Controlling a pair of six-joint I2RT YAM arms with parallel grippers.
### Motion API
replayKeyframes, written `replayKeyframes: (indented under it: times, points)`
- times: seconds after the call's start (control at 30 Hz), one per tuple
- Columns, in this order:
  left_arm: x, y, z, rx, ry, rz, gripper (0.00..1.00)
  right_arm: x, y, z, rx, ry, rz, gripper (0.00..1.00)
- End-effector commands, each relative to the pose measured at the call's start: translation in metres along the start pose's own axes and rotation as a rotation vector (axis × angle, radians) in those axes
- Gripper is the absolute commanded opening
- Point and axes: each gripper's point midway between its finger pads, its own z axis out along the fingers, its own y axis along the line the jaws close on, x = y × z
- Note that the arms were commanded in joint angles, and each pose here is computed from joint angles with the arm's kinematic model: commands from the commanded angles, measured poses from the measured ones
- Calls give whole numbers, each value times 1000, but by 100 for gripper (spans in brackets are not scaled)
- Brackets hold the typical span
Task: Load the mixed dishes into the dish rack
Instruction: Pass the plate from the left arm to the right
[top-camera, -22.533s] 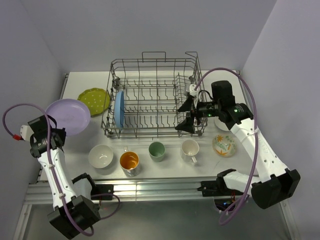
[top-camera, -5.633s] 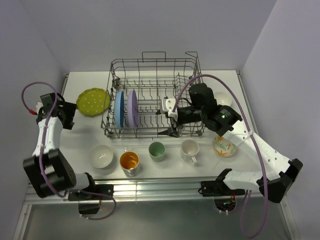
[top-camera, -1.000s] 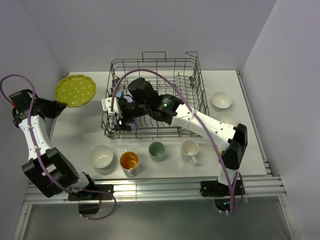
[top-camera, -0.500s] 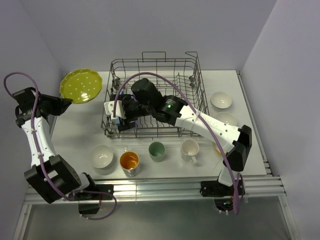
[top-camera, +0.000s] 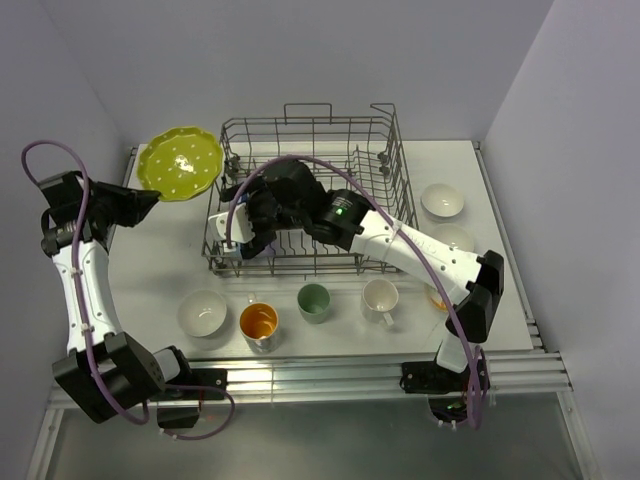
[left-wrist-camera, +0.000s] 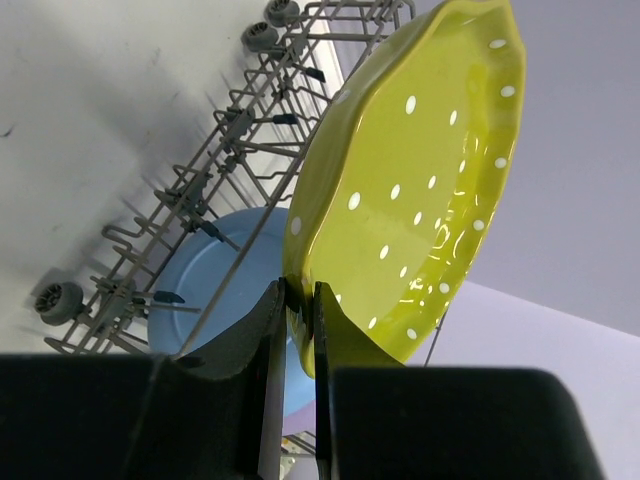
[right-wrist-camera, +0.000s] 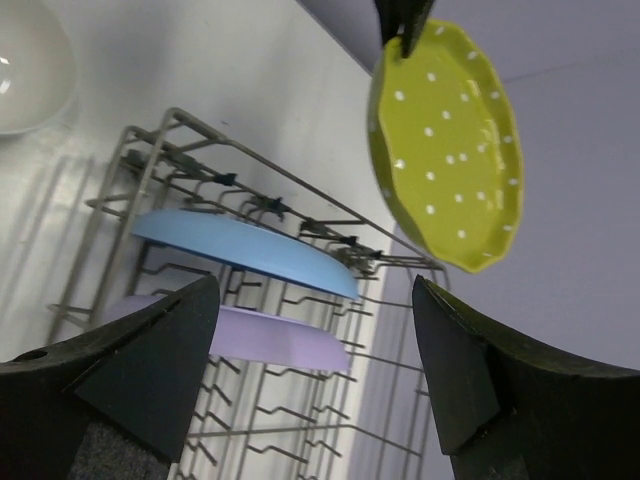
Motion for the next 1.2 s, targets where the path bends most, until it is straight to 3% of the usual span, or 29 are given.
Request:
replayKeyframes:
  times: [0.0, 0.47, 0.8, 1.17]
  points:
    - [4, -56, -23, 197, -9, 57, 0, -17, -43, -14, 129, -2, -98, 85]
    - [26, -72, -32, 252, 27, 62, 0, -6, -52, 29, 209, 108, -271, 85]
    - [37, -73, -34, 269, 56, 65, 0, 8, -74, 46, 364, 206, -375, 85]
    - [46, -74, -36, 283, 81, 66, 0, 23, -58, 70, 325, 231, -437, 84]
